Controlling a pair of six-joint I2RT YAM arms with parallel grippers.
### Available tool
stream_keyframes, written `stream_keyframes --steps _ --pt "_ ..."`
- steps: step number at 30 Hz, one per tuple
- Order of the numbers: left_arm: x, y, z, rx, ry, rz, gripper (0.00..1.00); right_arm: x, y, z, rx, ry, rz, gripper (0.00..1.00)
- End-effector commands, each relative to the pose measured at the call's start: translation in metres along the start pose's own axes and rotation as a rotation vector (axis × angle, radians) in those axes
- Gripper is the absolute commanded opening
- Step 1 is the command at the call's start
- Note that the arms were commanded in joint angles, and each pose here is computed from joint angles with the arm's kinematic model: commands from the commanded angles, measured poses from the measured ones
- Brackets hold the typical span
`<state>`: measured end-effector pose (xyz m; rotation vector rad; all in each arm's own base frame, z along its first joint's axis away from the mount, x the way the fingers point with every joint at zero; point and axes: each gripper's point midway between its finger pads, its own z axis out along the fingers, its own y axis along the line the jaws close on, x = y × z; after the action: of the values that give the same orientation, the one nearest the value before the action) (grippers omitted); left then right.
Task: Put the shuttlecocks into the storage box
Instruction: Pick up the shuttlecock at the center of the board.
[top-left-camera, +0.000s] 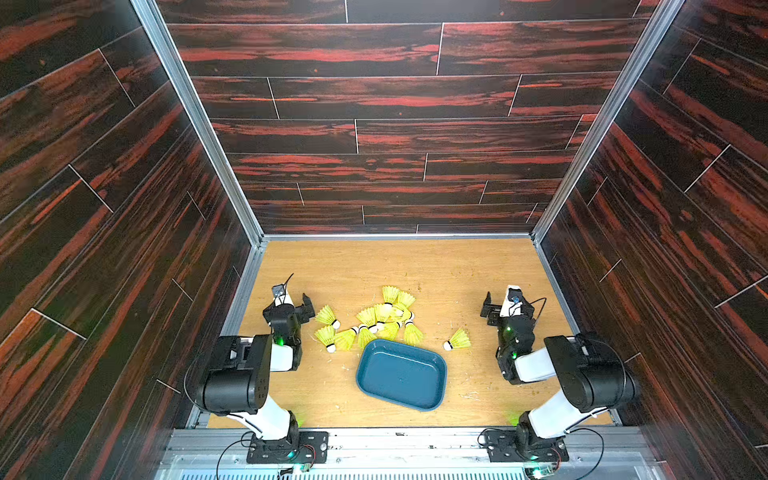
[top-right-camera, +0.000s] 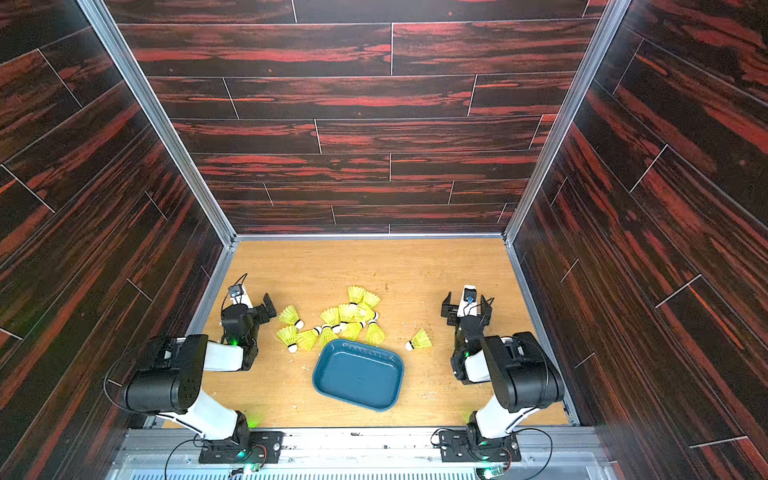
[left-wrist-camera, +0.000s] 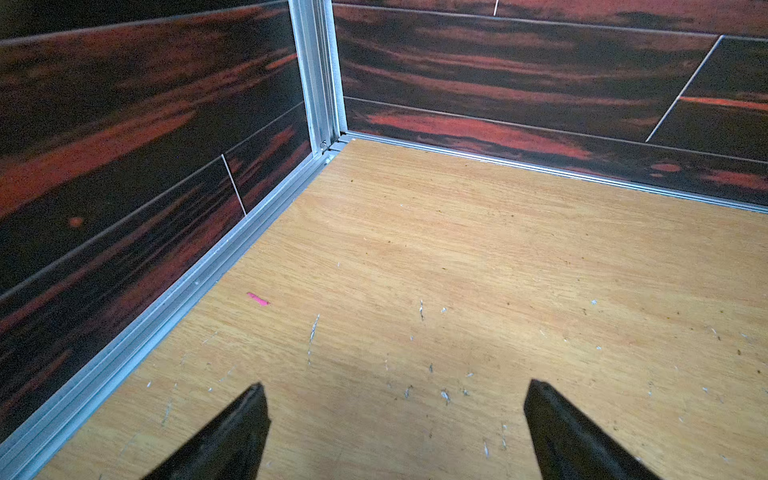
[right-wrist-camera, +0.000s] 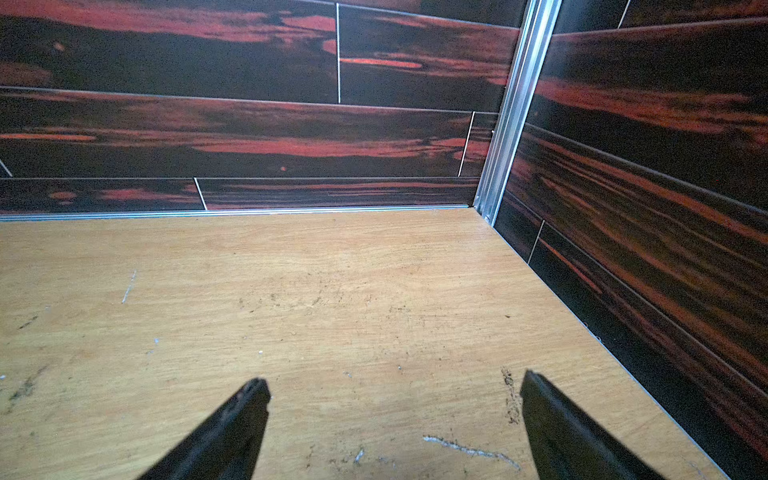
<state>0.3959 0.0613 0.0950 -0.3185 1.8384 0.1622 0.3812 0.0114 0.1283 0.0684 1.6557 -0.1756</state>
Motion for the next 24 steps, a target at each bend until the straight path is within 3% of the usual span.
stream_keyframes --steps 1,20,24 --pt "-0.007 0.001 -0.002 -0.009 -0.017 -0.004 1.00 -0.006 -0.002 -0.001 0.006 -0.021 0.011 0.98" --pt "-0.008 0.001 -0.003 -0.008 -0.022 -0.008 1.00 -0.005 -0.002 -0.001 0.006 -0.019 0.011 0.98" --pt "-0.028 0.007 -0.015 -0.053 -0.058 -0.011 1.00 -0.025 -0.002 0.008 0.044 0.007 -0.011 0.98"
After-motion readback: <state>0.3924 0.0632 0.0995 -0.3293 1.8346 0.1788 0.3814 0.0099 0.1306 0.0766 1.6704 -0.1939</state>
